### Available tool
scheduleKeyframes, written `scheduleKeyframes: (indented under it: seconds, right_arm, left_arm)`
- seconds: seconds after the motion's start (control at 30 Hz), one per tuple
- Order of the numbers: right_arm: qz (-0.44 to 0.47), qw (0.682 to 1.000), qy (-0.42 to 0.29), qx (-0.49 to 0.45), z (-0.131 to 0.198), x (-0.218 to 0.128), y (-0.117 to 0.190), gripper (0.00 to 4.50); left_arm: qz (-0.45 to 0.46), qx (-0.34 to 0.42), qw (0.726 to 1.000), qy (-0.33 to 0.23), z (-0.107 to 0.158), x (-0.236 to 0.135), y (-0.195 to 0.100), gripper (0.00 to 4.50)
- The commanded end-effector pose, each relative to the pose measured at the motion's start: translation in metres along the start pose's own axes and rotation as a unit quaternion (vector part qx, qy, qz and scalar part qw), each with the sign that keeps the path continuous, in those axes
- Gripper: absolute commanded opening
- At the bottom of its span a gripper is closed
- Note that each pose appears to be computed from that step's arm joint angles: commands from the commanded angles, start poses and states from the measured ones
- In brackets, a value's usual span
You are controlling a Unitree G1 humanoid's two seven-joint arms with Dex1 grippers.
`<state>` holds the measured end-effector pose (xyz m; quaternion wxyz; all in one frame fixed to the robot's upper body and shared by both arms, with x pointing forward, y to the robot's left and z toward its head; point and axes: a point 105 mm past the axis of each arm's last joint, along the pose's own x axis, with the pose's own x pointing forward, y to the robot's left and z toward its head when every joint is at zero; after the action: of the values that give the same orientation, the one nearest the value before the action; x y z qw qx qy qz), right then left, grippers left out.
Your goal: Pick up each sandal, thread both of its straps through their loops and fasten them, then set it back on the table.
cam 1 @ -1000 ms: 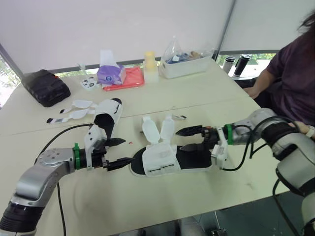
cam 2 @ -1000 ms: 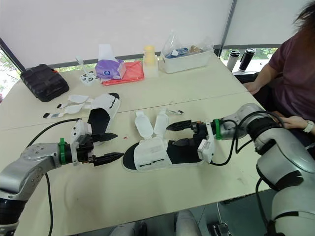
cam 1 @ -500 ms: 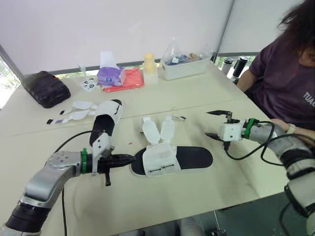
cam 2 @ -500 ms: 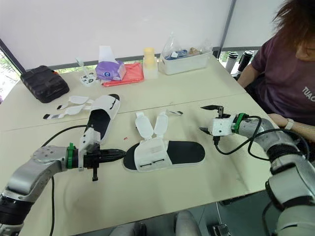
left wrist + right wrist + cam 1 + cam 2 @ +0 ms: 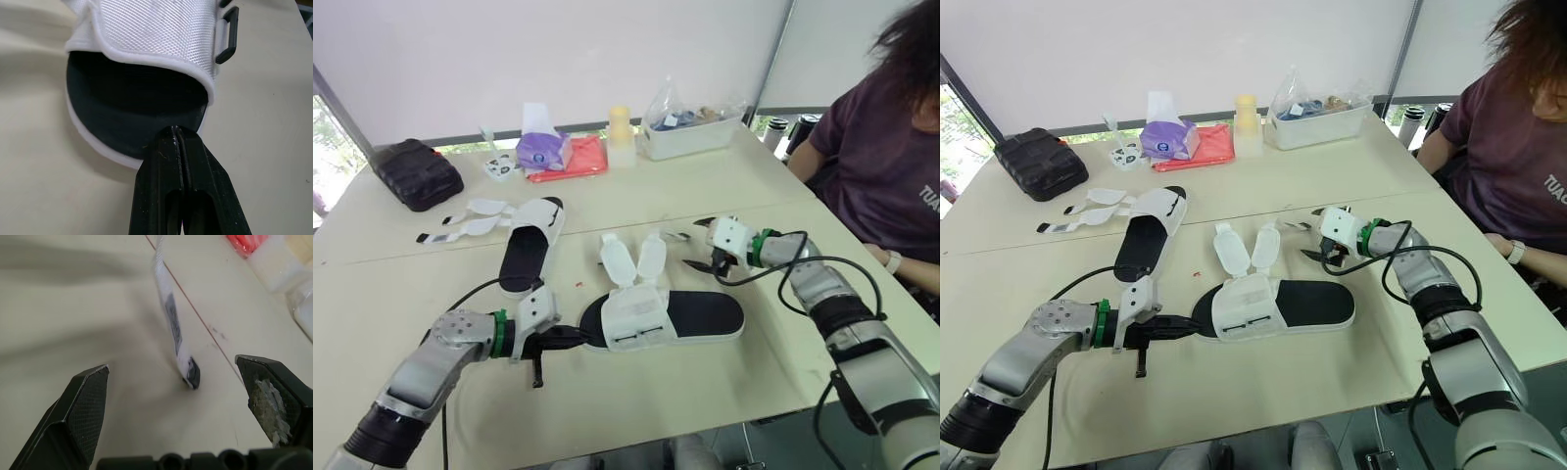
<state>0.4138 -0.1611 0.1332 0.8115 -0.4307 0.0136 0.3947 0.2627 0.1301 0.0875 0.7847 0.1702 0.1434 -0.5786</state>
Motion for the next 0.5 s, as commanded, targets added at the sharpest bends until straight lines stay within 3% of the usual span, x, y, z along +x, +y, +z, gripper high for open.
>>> scheduleKeyframes:
  seconds: [0.03, 0.43, 0.5]
  right_arm:
    - [-0.036, 0.999, -0.003, -0.013, 0.007, 0.006, -0.015, 4.50]
    - [-0.081, 0.996, -0.002, -0.027, 0.023, 0.034, -0.026, 4.50]
    - [-0.068, 0.997, -0.003, -0.034, 0.026, 0.041, -0.019, 3.93]
  left_arm:
    - [0.004, 0.022, 1.000, 0.008, 0.002, 0.002, 0.002, 0.02]
    - [0.005, 0.029, 1.000, 0.004, 0.006, 0.003, 0.006, 0.02]
    - [0.007, 0.031, 0.999, 0.004, 0.006, 0.003, 0.007, 0.00]
